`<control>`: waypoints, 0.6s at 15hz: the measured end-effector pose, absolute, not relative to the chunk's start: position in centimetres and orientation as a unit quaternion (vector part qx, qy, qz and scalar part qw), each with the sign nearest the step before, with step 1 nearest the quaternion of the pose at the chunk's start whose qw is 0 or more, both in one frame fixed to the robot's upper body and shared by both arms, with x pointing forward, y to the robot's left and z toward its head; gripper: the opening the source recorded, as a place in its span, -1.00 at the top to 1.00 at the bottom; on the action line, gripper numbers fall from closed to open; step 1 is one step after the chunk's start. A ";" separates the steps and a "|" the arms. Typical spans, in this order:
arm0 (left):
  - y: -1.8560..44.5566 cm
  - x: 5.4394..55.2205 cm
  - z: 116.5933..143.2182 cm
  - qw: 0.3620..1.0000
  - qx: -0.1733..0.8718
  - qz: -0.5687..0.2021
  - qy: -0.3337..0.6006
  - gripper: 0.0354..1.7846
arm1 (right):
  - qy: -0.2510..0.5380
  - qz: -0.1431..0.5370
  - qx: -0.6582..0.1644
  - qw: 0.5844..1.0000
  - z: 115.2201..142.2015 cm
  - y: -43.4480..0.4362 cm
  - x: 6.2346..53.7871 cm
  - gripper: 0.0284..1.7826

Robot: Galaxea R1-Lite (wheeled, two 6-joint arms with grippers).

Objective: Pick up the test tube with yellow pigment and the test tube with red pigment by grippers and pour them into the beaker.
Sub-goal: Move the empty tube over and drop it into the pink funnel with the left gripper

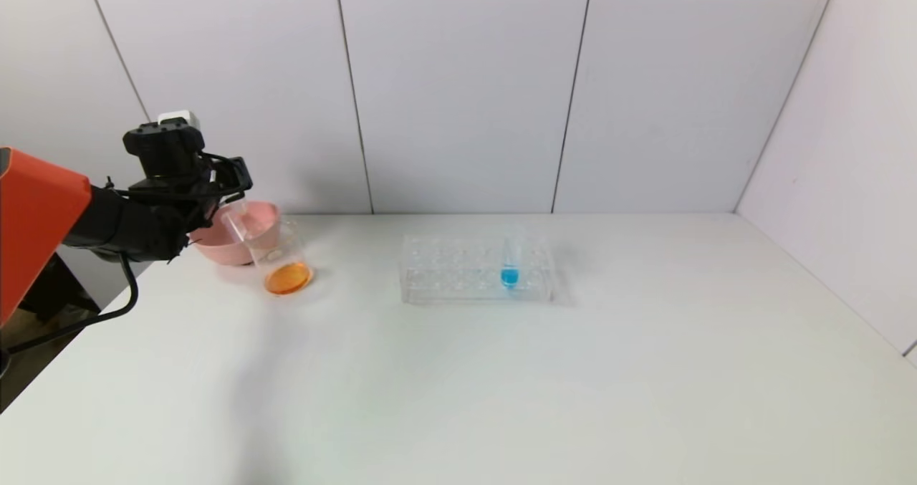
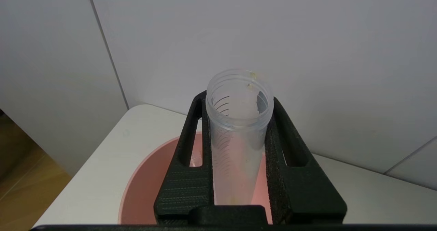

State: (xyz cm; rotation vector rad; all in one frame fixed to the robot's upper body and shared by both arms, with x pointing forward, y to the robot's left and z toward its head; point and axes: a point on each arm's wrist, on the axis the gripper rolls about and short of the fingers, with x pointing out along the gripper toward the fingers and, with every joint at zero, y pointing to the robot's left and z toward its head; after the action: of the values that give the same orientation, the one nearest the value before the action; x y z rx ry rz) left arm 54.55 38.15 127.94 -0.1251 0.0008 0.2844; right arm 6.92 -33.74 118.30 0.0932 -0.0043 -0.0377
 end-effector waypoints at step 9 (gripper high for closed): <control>38.4 56.6 125.8 0.988 -0.047 0.145 0.014 0.53 | -0.002 -0.019 0.046 0.999 118.3 -33.7 6.9 -0.92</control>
State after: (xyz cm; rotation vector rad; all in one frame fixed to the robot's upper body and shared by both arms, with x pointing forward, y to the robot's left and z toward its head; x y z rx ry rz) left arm 56.60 38.42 125.76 -0.0939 0.0291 0.2907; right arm 6.92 -33.74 118.30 0.0928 -0.0043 -0.0373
